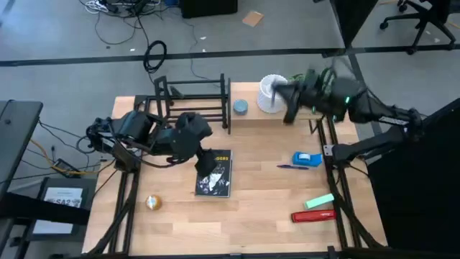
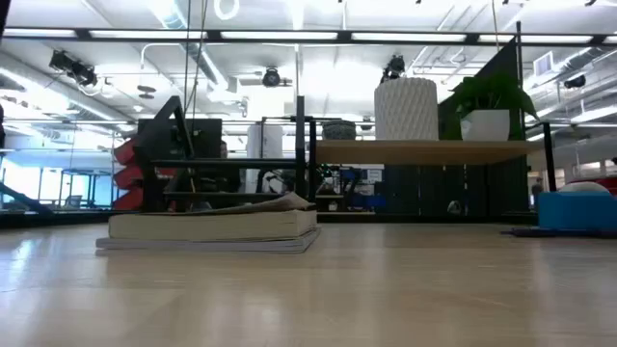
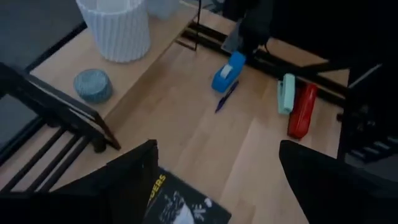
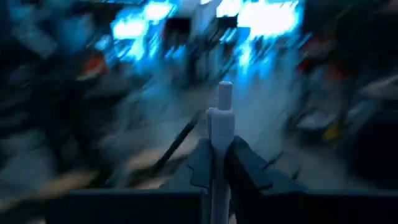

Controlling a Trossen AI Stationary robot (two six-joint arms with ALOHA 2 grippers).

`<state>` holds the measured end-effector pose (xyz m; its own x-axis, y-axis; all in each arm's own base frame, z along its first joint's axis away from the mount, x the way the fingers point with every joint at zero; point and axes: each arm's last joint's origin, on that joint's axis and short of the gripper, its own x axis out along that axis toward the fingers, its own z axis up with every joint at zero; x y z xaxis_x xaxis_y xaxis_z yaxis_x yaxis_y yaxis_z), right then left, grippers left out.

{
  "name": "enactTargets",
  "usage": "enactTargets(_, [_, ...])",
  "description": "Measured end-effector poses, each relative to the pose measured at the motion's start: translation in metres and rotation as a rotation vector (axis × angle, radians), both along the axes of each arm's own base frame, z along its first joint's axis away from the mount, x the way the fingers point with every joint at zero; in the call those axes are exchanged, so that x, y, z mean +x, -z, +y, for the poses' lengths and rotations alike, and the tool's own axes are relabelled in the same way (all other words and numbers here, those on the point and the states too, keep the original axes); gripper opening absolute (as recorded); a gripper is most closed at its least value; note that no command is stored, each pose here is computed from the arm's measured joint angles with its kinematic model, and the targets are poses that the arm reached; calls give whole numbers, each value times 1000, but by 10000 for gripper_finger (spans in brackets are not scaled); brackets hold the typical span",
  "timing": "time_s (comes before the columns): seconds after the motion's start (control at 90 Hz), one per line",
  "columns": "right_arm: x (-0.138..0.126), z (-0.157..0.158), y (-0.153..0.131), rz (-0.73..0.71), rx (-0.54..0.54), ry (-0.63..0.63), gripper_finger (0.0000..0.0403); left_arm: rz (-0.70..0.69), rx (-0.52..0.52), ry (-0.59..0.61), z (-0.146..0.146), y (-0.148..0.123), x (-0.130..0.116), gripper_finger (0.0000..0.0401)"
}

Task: Stock shelves
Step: Put the purple pen into the white pen holder on the shelf

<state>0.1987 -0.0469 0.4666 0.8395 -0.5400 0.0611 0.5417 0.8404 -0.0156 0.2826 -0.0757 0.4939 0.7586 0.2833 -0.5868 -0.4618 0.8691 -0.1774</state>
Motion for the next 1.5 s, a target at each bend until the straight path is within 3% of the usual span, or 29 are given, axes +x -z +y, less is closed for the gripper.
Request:
enactTargets(0.144, [5, -43, 12, 81, 3, 70, 0, -23, -8, -25, 6, -2, 3, 312])
enactTargets(0.333, [14, -91, 32, 160, 54, 2, 1, -58, -35, -45, 8, -4, 5, 312])
enactTargets(0.656, [-5, -131, 55, 230, 153, 7, 3, -88, -110, -103, 8, -4, 5, 312])
enactTargets(0.8, [-10, -138, 72, 235, 220, -60, 3, -98, -103, -128, 8, -4, 5, 312])
enactTargets(0.944, [-8, -141, 77, 200, 192, -76, 4, -106, -100, -142, 9, -4, 5, 312])
enactTargets(1.144, [-7, -141, 90, 223, 231, -74, 21, -136, -108, -150, 9, -6, 7, 312])
enactTargets(1.5, [-10, -141, 91, 240, 193, -15, 106, -140, -103, -159, 9, -7, 7, 312])
